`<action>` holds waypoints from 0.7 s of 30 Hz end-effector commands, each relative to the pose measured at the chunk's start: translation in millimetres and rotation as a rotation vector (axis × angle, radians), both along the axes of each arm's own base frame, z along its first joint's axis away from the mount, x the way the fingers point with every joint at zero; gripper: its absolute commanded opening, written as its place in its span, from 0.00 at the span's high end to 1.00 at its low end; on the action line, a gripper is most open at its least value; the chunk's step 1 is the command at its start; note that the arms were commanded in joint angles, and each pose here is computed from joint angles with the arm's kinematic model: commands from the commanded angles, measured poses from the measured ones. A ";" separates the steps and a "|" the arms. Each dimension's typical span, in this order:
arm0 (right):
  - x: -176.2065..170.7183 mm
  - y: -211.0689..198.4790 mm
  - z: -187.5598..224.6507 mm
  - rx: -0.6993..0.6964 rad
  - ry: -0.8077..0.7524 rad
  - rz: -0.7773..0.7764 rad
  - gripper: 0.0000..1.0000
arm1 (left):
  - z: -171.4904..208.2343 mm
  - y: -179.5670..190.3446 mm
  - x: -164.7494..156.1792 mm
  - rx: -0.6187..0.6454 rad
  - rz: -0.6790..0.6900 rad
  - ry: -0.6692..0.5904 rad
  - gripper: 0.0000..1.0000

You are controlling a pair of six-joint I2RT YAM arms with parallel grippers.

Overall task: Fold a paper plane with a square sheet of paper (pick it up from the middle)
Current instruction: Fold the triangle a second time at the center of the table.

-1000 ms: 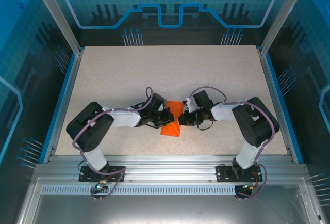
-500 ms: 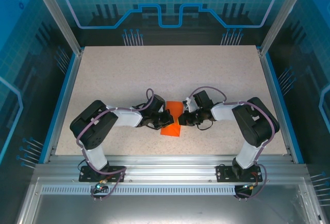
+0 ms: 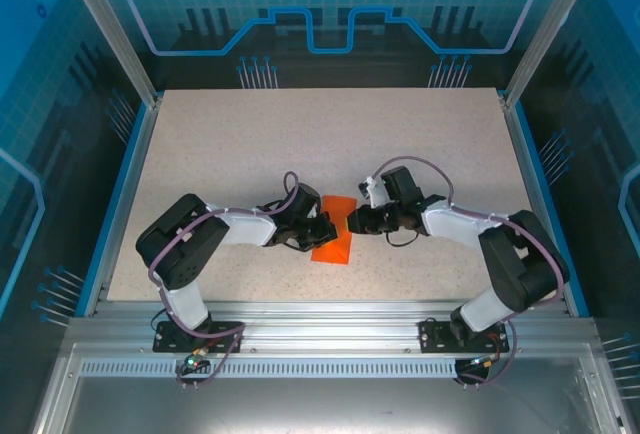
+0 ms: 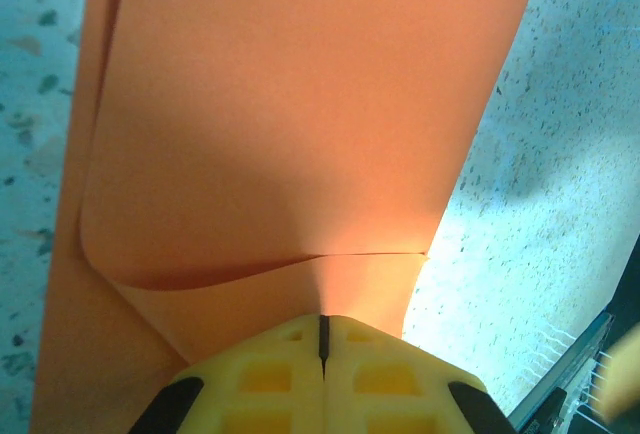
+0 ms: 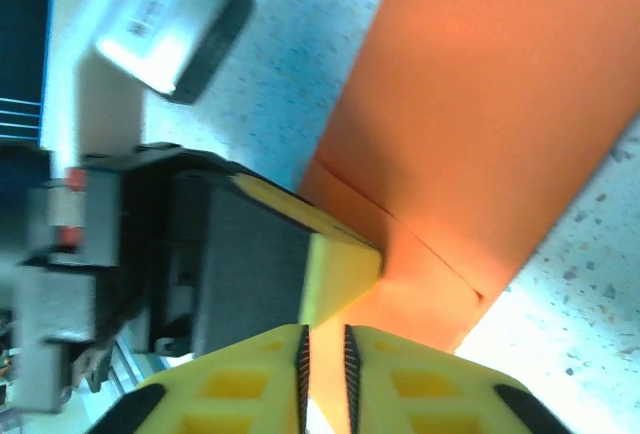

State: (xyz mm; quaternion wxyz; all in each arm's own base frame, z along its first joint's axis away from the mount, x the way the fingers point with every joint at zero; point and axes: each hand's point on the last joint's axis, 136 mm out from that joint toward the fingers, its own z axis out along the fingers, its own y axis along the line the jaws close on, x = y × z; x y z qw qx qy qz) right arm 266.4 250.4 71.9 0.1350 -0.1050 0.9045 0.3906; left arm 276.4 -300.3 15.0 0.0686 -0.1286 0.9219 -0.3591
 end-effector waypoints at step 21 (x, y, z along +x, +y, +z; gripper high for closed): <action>-55.3 40.6 -45.7 -0.050 0.203 0.130 0.90 | -10.4 4.5 -4.3 0.044 -0.007 0.019 1.00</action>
